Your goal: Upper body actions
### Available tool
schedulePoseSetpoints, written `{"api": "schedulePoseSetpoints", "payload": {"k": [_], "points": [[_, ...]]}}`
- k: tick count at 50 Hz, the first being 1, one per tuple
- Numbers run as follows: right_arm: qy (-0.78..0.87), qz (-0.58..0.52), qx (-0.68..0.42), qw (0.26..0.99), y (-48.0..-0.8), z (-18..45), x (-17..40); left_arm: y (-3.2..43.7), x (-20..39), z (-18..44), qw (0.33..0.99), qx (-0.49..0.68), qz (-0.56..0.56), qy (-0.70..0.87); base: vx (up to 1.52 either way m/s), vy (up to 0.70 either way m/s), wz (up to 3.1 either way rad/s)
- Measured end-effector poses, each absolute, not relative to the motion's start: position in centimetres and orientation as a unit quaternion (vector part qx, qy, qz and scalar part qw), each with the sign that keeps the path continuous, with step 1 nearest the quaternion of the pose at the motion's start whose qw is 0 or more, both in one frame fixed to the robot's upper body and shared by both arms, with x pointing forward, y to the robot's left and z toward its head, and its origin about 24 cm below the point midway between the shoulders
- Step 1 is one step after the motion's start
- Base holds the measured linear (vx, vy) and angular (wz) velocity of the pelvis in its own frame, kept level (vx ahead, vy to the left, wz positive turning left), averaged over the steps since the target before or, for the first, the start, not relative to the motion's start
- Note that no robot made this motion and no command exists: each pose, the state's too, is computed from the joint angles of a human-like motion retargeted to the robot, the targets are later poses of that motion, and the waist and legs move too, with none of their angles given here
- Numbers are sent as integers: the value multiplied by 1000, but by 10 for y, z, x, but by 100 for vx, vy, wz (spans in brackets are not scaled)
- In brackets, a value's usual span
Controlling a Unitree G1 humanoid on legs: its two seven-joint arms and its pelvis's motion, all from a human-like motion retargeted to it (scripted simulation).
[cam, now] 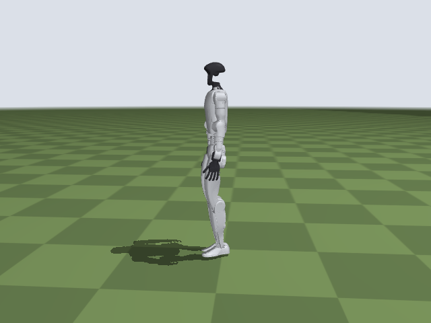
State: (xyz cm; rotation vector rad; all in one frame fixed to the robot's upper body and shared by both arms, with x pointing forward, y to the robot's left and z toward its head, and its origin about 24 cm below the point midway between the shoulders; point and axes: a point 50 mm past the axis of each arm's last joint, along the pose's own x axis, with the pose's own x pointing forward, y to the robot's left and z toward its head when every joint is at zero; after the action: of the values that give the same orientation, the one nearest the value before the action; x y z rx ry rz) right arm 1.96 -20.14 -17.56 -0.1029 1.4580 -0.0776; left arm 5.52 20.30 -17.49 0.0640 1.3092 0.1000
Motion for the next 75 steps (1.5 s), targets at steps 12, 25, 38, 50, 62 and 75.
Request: {"api": "schedulePoseSetpoints", "payload": {"k": [12, 25, 38, 50, 62, 75], "points": [[387, -76, 34, 918, -149, -116, 230, 233, -159, -137, 540, 86, -67, 834, -13, -11, -26], [-28, 87, 39, 995, -66, 124, 399, 177, -247, -96, 434, -40, -44, 899, -4, -4, -125], [65, 61, 23, 996, -86, 46, 371, 196, -152, -147, 589, -64, 27, 805, 4, 5, 81], [272, 70, -3, 960, -107, -77, 276, 205, -113, -160, 638, -68, 63, 765, 16, 10, 66], [501, 3, -75, 862, -172, -159, 135, 215, 17, -175, 747, 6, 24, 665, 4, 8, 36], [810, -149, -95, 559, -215, -146, -145, 127, 320, -33, 972, -106, -66, 197, 1, 11, 98]]}}
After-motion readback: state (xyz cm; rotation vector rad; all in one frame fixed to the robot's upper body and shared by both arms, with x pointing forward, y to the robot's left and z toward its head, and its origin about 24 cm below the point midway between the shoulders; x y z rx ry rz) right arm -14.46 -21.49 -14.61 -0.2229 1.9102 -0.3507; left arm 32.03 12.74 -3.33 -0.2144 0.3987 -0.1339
